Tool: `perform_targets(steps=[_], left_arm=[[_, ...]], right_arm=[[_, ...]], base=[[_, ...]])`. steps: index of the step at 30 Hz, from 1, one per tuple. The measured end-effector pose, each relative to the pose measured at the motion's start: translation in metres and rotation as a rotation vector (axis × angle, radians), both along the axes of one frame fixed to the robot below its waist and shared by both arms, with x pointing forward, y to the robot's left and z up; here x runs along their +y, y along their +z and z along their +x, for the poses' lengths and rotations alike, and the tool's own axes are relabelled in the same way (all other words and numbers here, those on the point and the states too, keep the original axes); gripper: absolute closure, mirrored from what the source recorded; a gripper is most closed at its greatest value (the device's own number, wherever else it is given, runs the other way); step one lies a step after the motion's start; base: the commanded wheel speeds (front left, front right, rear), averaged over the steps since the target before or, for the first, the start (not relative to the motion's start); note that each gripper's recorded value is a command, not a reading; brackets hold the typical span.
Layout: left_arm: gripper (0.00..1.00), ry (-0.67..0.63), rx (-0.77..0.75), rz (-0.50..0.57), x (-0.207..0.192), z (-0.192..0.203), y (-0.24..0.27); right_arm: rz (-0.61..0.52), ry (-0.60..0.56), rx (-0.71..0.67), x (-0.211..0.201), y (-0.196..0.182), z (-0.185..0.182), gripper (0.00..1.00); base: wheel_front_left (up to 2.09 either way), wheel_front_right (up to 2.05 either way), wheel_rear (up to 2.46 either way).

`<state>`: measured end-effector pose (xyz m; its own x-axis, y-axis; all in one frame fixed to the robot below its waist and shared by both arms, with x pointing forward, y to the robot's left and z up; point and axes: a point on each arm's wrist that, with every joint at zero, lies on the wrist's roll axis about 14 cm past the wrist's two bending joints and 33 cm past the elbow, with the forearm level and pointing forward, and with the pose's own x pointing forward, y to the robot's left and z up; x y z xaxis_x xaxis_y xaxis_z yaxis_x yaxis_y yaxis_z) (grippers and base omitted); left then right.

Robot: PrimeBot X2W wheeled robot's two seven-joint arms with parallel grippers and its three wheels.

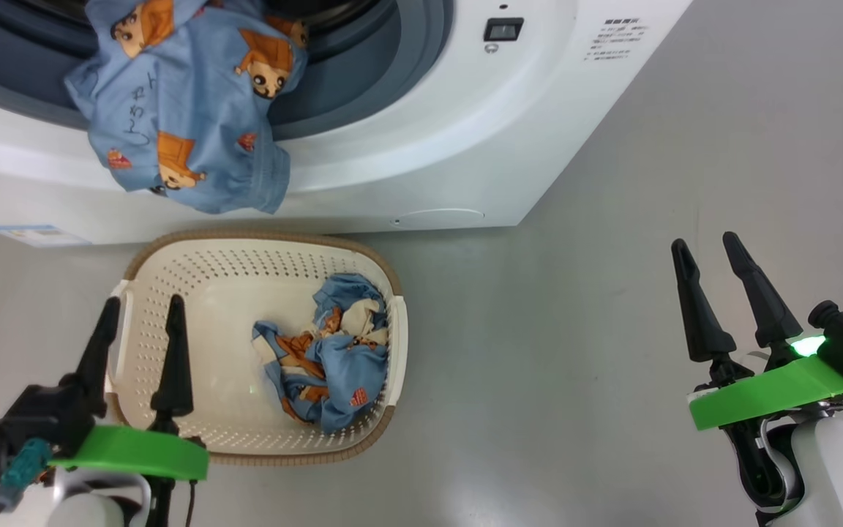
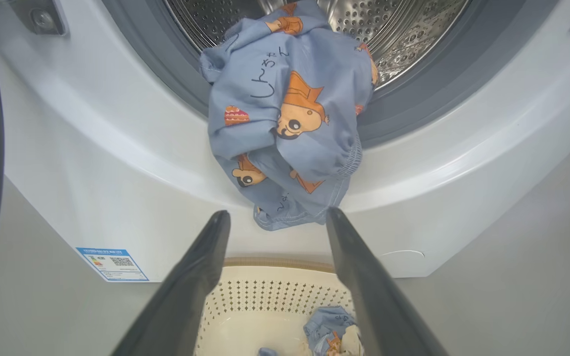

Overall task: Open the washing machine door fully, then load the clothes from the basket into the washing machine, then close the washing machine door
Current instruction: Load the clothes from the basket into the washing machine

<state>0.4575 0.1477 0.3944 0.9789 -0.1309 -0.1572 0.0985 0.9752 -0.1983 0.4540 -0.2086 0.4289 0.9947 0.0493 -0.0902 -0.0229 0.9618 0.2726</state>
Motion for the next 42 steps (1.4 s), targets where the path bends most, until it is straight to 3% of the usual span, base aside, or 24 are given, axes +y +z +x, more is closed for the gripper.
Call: perform_targets(steps=[10,18,41,42], left_arm=[[0.00,-0.020,0.073,-0.069,-0.018,0.033,-0.031],[0.00,-0.093,0.125,-0.061,-0.039,0.062,-0.054],[0.00,-0.134,0.151,-0.105,-0.057,0.120,-0.062],[0.04,-0.137,0.150,-0.105,-0.058,0.121,-0.062]], right_arm=[[0.015,0.001,0.020,0.005,-0.015,0.011,0.00],[0.013,0.001,0.042,0.005,-0.026,0.016,0.00],[0.000,-0.022,0.054,-0.004,-0.028,0.013,0.00],[0.000,-0.023,0.054,-0.004,-0.028,0.012,0.00]], base=[[0.00,0.00,0.00],[0.00,0.00,0.00],[0.00,0.00,0.00],[0.00,0.00,0.00]])
